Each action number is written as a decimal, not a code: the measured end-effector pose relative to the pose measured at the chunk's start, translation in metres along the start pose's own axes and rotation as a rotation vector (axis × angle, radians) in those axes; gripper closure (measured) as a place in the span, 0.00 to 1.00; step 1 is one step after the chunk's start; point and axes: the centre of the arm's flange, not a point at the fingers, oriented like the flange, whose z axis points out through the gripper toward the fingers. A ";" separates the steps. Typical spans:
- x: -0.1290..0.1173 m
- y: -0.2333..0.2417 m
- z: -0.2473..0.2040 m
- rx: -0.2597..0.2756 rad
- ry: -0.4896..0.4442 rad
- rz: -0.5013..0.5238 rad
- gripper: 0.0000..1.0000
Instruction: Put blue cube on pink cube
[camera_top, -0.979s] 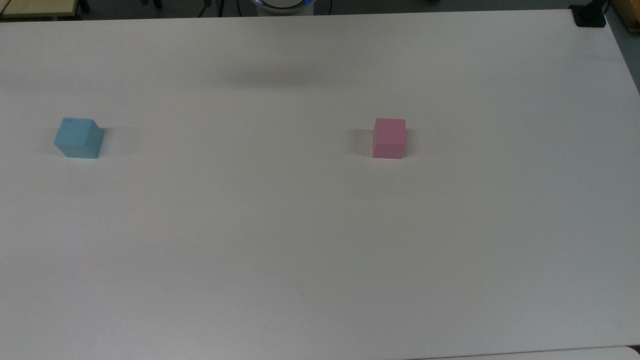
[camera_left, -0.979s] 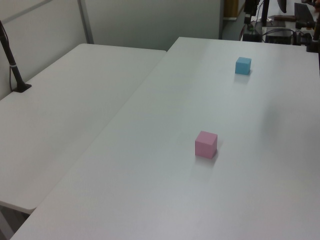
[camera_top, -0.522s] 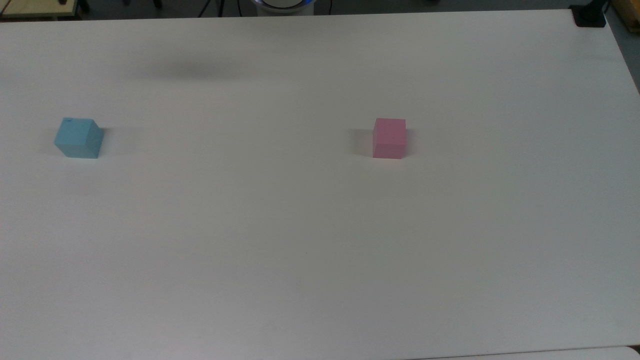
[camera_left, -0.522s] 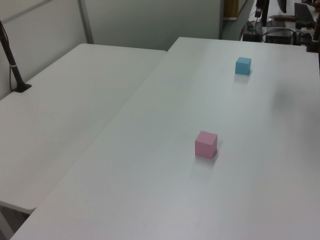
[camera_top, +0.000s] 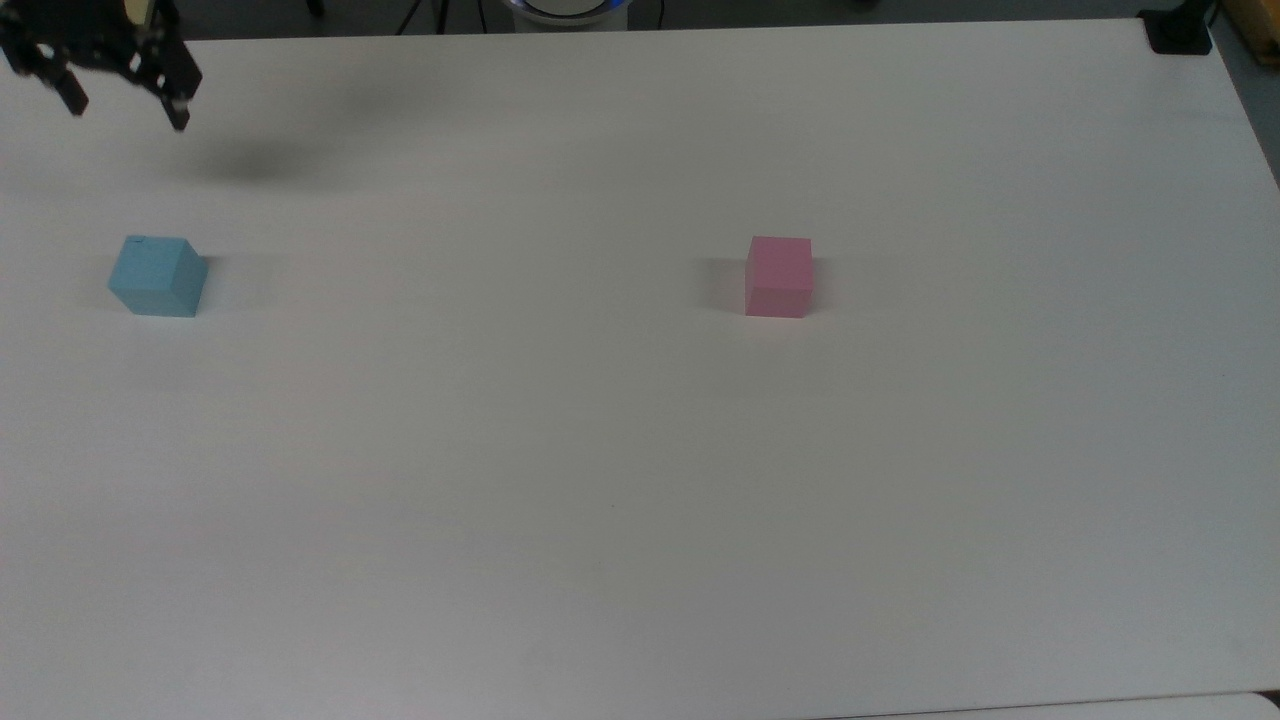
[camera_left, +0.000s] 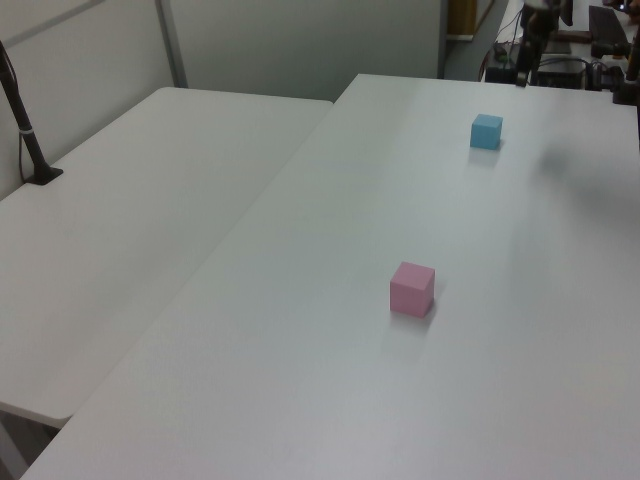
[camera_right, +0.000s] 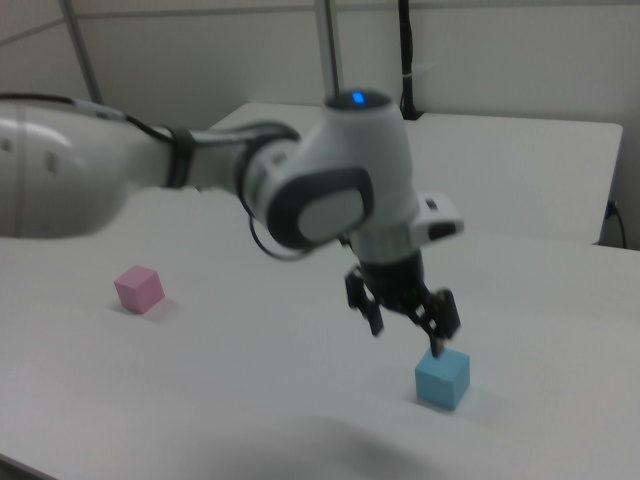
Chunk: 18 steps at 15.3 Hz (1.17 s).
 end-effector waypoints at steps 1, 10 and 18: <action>0.004 0.004 0.025 -0.006 -0.003 -0.001 0.00; 0.043 -0.012 0.110 0.010 0.036 0.002 0.00; 0.064 -0.011 0.122 -0.002 0.070 0.038 0.21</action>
